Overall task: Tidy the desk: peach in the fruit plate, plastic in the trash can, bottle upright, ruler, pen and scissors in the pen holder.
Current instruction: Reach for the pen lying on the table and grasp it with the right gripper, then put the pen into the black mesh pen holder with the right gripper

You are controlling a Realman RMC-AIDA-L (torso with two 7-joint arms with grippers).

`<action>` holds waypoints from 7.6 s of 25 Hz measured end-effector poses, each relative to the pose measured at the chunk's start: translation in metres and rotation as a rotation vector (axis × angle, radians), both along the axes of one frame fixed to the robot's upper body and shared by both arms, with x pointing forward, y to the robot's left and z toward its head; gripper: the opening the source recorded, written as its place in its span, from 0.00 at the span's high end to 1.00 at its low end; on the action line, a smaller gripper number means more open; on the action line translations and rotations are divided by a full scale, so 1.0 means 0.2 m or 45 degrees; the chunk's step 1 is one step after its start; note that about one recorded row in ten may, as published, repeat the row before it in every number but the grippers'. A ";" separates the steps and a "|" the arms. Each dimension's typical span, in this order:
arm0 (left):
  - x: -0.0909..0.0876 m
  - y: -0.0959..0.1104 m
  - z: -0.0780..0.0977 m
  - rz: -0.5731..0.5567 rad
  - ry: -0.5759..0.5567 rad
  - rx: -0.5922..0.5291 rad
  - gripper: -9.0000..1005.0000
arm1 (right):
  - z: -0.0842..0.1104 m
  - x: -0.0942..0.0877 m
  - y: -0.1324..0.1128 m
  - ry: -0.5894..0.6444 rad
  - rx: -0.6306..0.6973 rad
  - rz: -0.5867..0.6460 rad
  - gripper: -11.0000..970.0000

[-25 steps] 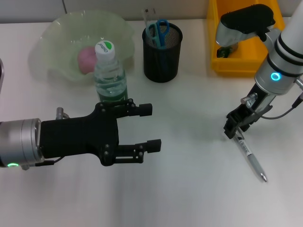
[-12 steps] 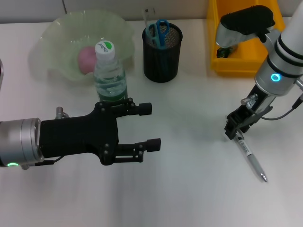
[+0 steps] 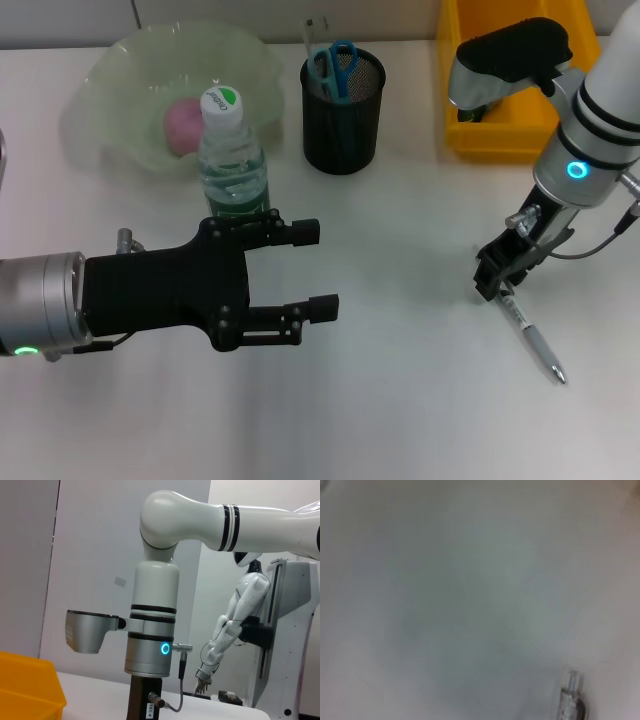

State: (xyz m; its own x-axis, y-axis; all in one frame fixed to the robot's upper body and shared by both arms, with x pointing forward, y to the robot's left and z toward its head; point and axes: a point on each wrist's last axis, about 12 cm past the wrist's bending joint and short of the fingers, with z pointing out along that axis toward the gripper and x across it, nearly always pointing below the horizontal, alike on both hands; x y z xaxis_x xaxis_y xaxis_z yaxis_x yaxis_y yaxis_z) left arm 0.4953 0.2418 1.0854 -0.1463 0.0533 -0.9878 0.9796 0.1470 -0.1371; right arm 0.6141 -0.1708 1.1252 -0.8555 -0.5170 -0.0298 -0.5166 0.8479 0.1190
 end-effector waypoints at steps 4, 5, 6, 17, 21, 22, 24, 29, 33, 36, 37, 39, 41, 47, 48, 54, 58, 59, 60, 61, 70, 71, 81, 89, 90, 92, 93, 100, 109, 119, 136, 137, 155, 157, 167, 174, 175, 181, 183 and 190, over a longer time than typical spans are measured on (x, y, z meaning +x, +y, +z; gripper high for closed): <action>0.00 0.00 0.00 0.000 0.001 0.000 0.22 | 0.00 0.00 0.00 -0.001 0.003 0.000 0.60; 0.00 0.00 0.00 0.000 0.001 -0.001 0.22 | 0.00 0.00 0.00 -0.001 0.003 0.000 0.60; 0.00 0.00 0.00 0.000 0.001 -0.001 0.22 | 0.00 0.00 0.00 -0.001 0.003 0.000 0.60; 0.00 0.00 0.00 0.008 -0.001 -0.006 0.22 | 0.00 0.00 0.00 0.000 0.001 0.006 0.65; 0.01 0.00 0.00 0.007 0.003 -0.010 0.22 | 0.00 0.00 0.00 -0.002 -0.016 0.018 0.66; 0.01 0.00 0.00 0.007 0.001 -0.009 0.22 | 0.00 0.00 0.00 -0.002 -0.018 0.019 0.66; 0.01 0.00 0.00 0.007 -0.003 -0.010 0.22 | 0.00 0.00 0.00 -0.002 -0.018 0.019 0.66; 0.01 0.00 0.00 0.011 -0.009 -0.015 0.22 | 0.00 0.00 0.00 -0.002 -0.019 0.021 0.72; 0.01 0.00 0.00 0.014 -0.010 -0.018 0.22 | 0.00 0.00 0.00 -0.003 -0.019 0.024 0.81; 0.01 0.00 0.00 0.015 -0.011 -0.018 0.22 | 0.00 0.00 0.00 -0.003 -0.018 0.025 0.81; 0.01 0.00 0.00 0.015 -0.012 -0.018 0.22 | 0.00 0.00 0.01 -0.005 -0.018 0.026 0.81; 0.01 0.00 0.00 0.015 -0.012 -0.018 0.22 | 0.00 0.00 0.00 -0.007 -0.016 0.025 0.83; 0.01 0.00 0.00 0.016 -0.012 -0.018 0.22 | 0.00 0.00 0.00 -0.012 -0.016 0.025 0.86; 0.01 0.00 0.00 0.019 -0.010 -0.017 0.22 | -0.01 0.00 0.00 -0.028 -0.016 0.028 0.89; 0.01 0.00 0.00 0.019 -0.010 -0.017 0.22 | -0.01 0.00 0.00 -0.030 -0.014 0.027 0.89; 0.01 0.00 0.00 0.022 -0.012 -0.018 0.22 | -0.01 -0.01 0.00 -0.041 0.034 0.023 0.90; 0.01 0.01 0.01 0.031 -0.016 -0.022 0.22 | 0.02 0.00 -0.01 -0.064 0.046 0.024 0.90; 0.01 0.01 0.01 0.032 -0.016 -0.023 0.22 | 0.02 0.00 -0.01 -0.069 0.047 0.023 0.91; 0.01 0.01 0.01 0.032 -0.016 -0.023 0.22 | 0.03 0.00 -0.02 -0.072 0.048 0.023 0.91; 0.02 0.01 0.01 0.034 -0.017 -0.024 0.22 | 0.03 0.00 -0.02 -0.073 0.048 0.023 0.91; 0.02 0.01 0.01 0.032 -0.018 -0.025 0.22 | 0.04 0.00 -0.02 -0.068 0.043 0.029 0.90; 0.02 0.01 0.01 0.030 -0.019 -0.026 0.22 | 0.05 0.00 -0.02 -0.065 0.042 0.033 0.89; 0.02 0.00 0.01 0.031 -0.018 -0.027 0.22 | 0.03 -0.01 -0.01 -0.046 0.019 0.060 0.67; 0.02 0.00 0.01 0.031 -0.018 -0.027 0.22 | 0.01 -0.02 0.00 -0.046 0.019 0.052 0.64; 0.02 0.00 0.01 0.031 -0.018 -0.027 0.22 | 0.01 -0.01 0.00 -0.046 0.020 0.051 0.64; 0.02 0.00 0.01 0.031 -0.018 -0.027 0.22 | 0.00 -0.02 0.00 -0.044 0.021 0.048 0.65; 0.02 0.00 0.01 0.031 -0.018 -0.028 0.22 | 0.00 -0.02 0.00 -0.043 0.024 0.046 0.65; 0.02 0.00 0.01 0.035 -0.020 -0.034 0.22 | -0.02 -0.02 0.01 -0.032 0.047 0.041 0.65; 0.02 0.00 0.01 0.037 -0.021 -0.037 0.22 | -0.02 -0.02 0.01 -0.031 0.035 0.054 0.66; 0.02 0.00 0.01 0.038 -0.020 -0.038 0.22 | -0.03 -0.03 0.02 -0.035 -0.001 0.089 0.71; 0.01 0.01 0.01 0.059 -0.020 -0.056 0.22 | 0.04 -0.03 0.01 -0.142 0.114 0.061 0.82; 0.01 0.02 0.01 0.062 -0.020 -0.059 0.22 | 0.05 -0.03 0.00 -0.157 0.125 0.058 0.81; 0.02 0.03 0.02 0.098 -0.029 -0.077 0.22 | 0.24 -0.07 -0.36 -0.819 1.093 -0.139 0.80; 0.03 0.03 0.02 0.097 -0.027 -0.079 0.22 | 0.21 -0.06 -0.39 -0.898 1.221 -0.176 0.80; 0.06 0.01 0.03 0.100 -0.036 -0.069 0.22 | 0.03 0.06 -0.28 -1.209 1.391 -0.201 0.79; 0.07 0.02 0.04 0.107 -0.039 -0.070 0.22 | -0.06 0.07 -0.15 -1.399 1.374 -0.143 0.78; 0.07 0.02 0.04 0.110 -0.039 -0.071 0.22 | -0.08 0.07 -0.14 -1.410 1.361 -0.128 0.78; 0.08 0.02 0.04 0.122 -0.037 -0.069 0.22 | -0.13 0.05 -0.11 -1.460 1.268 -0.034 0.78; 0.08 0.02 0.04 0.123 -0.039 -0.068 0.22 | -0.15 0.04 -0.11 -1.477 1.239 -0.002 0.78; 0.09 0.01 0.04 0.118 -0.045 -0.069 0.22 | -0.18 0.02 -0.10 -1.529 1.165 0.090 0.77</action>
